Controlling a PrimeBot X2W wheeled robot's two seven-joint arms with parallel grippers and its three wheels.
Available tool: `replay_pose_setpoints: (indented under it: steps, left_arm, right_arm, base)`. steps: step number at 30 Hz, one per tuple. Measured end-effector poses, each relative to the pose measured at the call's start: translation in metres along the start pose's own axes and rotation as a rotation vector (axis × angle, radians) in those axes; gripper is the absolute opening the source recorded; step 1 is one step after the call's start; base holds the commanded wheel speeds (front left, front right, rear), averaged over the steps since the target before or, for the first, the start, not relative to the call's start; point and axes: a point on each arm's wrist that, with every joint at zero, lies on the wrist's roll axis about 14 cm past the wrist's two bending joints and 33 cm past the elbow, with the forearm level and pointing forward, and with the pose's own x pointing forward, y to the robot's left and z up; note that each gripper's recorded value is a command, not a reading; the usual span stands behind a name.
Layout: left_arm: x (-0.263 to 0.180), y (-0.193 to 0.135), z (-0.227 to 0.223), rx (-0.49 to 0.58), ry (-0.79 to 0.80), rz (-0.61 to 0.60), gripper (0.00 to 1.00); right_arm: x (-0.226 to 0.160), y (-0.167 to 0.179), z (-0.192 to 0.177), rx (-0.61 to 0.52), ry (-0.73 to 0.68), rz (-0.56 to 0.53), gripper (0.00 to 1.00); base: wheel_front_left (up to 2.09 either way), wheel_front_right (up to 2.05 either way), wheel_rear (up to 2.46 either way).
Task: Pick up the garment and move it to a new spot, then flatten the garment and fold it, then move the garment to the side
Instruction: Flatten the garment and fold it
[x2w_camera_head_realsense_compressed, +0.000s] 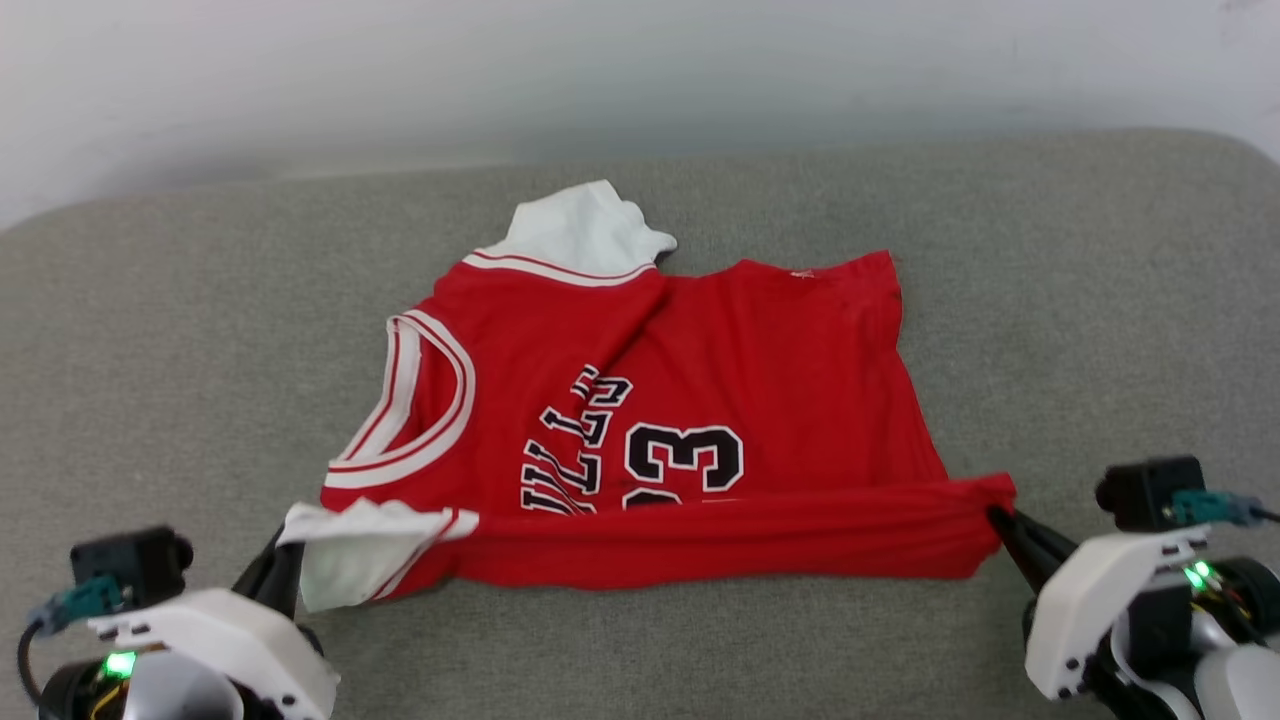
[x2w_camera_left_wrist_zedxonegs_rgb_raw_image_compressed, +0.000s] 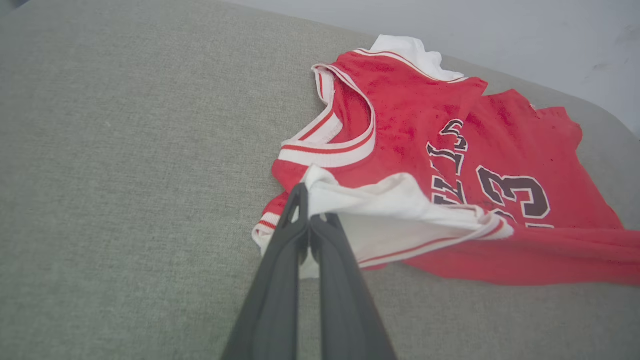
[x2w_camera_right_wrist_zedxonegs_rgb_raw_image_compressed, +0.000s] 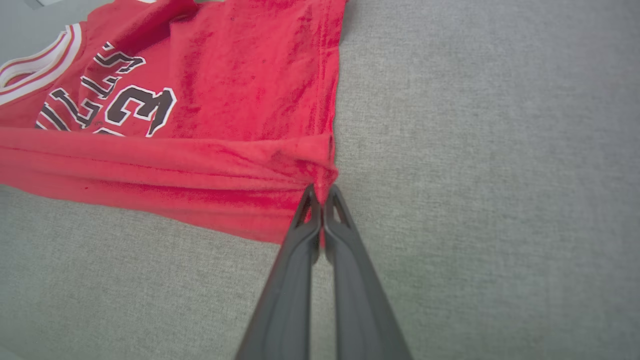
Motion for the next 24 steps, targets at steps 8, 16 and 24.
replay_pose_setpoints:
  steps: [8, 16, 24]
  left_arm:
    - [0.054, -0.012, -0.018, 0.016, 0.082, -0.05, 0.0]
    - [0.082, -0.011, -0.053, 0.002, 0.211, -0.068, 0.0]
    - [0.088, -0.016, -0.037, -0.016, 0.132, -0.089, 1.0]
  right_arm:
    - [0.045, 0.01, -0.005, -0.035, 0.076, 0.054, 0.0]
    - [0.069, 0.012, -0.024, -0.043, 0.143, 0.08, 0.18]
    - [0.067, 0.018, -0.007, -0.006, 0.031, 0.104, 1.0]
  base:
    - [0.0, 0.0, 0.0]
    - [0.0, 0.0, 0.0]
    - [0.0, 0.0, 0.0]
